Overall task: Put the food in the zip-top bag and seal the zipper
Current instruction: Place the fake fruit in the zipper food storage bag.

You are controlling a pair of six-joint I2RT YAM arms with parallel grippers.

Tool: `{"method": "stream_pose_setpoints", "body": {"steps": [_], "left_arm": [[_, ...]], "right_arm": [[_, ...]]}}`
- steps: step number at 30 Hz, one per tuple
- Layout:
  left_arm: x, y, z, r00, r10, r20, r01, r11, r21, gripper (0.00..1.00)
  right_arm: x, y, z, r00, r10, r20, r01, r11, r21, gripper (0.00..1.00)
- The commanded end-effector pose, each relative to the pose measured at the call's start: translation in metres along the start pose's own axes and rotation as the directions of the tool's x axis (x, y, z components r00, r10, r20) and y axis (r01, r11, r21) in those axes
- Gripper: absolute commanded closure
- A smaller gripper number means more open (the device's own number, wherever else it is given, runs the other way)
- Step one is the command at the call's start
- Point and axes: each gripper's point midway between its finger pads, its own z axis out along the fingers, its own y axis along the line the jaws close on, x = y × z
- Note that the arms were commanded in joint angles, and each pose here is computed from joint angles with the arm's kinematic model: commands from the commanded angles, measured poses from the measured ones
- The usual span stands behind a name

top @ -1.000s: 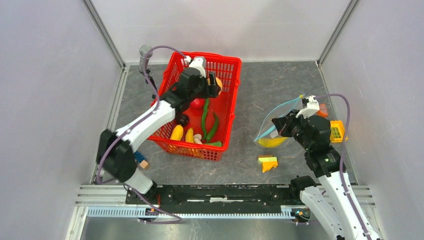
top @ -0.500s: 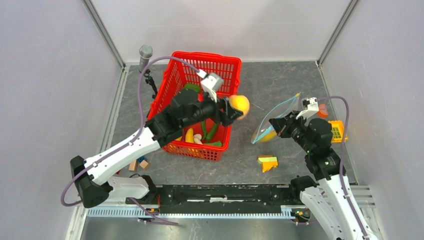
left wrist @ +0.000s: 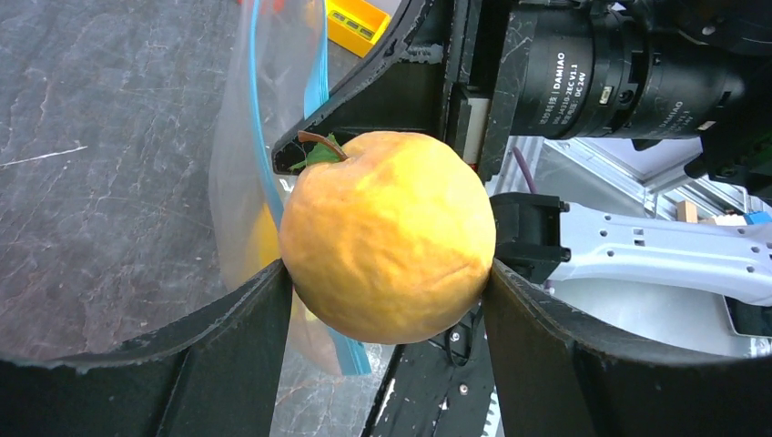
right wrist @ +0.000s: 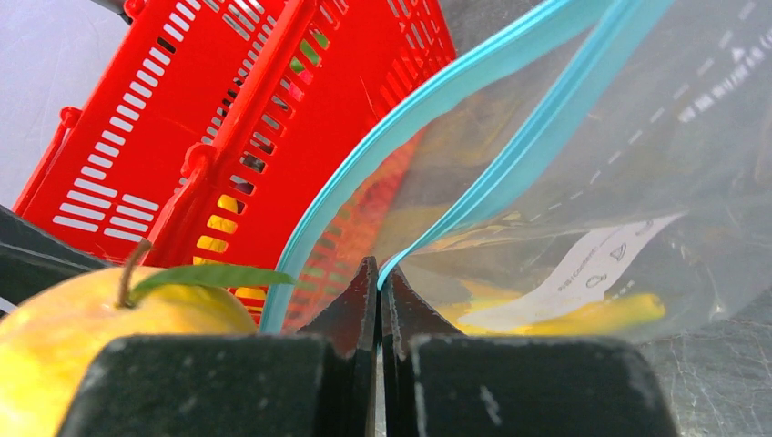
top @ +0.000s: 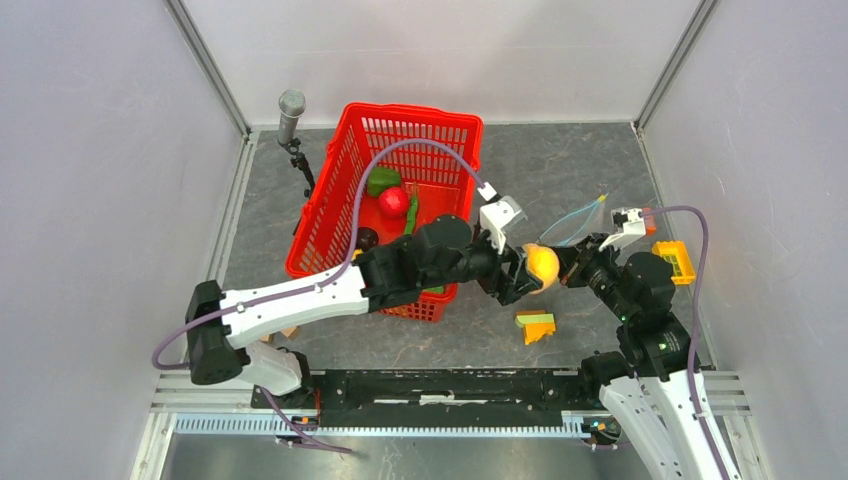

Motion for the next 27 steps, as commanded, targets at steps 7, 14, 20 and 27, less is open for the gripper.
{"method": "stream_pose_setpoints", "body": {"steps": [7,14,20,27], "left_arm": [[-0.015,0.038,0.033,0.997,0.074,0.031,-0.066,0.977,-0.201,0.52],[-0.003,0.075,0.042,0.992,0.12,-0.039,-0.126,0.927,-0.353,0.52],[0.002,0.09,0.054,0.983,0.153,-0.101,-0.182,0.889,-0.419,0.48],[-0.023,0.066,0.06,0.976,0.21,-0.065,-0.22,0.928,-0.302,0.19]], "right_arm": [[-0.007,0.0,-0.011,0.998,-0.046,0.03,0.045,0.999,0.01,1.0],[0.007,-0.004,-0.011,0.999,-0.053,-0.009,0.053,0.999,0.005,1.0],[-0.007,0.011,-0.014,0.998,-0.056,0.03,0.057,0.997,-0.045,1.0],[-0.036,0.024,-0.019,0.995,-0.012,0.098,0.017,0.999,-0.05,1.0]]}}
